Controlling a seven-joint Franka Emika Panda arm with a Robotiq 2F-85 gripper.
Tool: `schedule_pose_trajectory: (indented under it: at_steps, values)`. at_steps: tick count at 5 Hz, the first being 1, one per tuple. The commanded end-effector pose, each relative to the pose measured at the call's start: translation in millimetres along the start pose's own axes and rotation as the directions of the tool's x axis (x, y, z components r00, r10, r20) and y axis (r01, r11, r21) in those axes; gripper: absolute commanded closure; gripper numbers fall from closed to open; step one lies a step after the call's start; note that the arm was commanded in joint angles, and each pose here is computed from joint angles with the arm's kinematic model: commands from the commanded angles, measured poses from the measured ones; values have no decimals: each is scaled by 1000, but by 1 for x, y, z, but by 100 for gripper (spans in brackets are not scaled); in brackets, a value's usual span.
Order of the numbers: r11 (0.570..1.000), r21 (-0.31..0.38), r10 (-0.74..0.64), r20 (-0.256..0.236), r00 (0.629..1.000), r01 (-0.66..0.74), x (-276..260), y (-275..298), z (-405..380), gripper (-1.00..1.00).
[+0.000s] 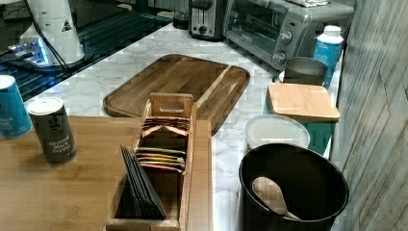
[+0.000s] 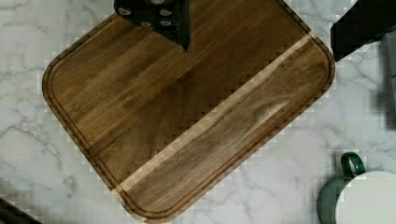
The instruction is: Open the drawer.
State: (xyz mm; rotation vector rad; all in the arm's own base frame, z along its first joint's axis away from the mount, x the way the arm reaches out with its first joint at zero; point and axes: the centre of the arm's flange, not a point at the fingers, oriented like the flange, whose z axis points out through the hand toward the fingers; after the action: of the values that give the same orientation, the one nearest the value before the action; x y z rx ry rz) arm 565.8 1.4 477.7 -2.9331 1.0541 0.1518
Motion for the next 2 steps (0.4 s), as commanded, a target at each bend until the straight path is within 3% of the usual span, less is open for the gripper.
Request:
schedule_pose_trajectory:
  at_steps: [1, 2]
  values:
    - [949, 55, -308, -70, 949, 312, -23, 40, 28, -100]
    - [867, 76, -488, -78, 869, 493, -19, 68, 34, -100]
